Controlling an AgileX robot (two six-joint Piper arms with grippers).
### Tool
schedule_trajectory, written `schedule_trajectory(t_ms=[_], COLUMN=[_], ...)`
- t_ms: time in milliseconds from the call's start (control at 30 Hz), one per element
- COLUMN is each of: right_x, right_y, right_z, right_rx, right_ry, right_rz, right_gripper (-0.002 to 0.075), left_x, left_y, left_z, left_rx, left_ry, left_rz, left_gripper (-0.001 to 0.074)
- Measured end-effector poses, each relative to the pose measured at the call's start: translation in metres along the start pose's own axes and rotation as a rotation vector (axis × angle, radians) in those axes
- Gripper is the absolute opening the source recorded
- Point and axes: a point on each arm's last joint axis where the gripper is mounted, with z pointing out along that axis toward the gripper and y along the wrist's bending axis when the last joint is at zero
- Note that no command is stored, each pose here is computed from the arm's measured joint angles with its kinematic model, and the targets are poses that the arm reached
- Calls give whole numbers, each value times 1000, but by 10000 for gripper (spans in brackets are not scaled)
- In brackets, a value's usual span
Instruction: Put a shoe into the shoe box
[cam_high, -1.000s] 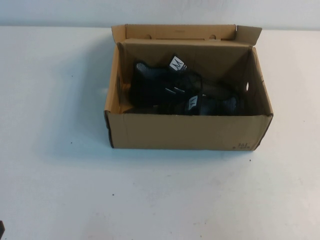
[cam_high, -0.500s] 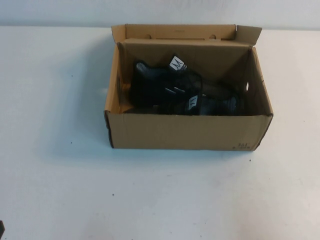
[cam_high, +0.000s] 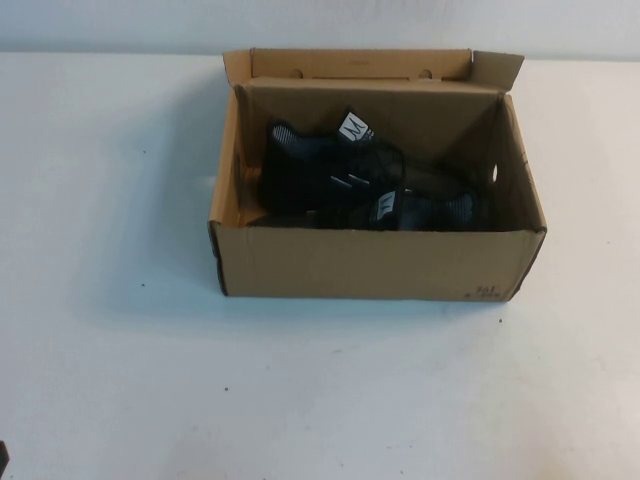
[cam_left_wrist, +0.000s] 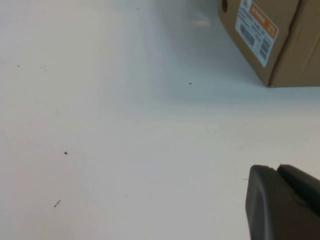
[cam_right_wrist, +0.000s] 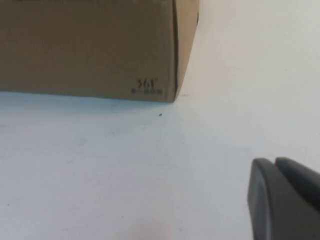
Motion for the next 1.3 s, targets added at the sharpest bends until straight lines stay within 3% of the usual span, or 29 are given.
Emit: schedule_trajectory(t_ms=[1300], right_x=[3], right_y=[0], right_z=[0], right_rx=[0], right_ry=[28], right_rz=[-9], right_gripper=[-16], left_x=[0], left_y=[0], left_z=[0], left_rx=[0], left_ry=[0], left_rz=[0], left_gripper=[-4])
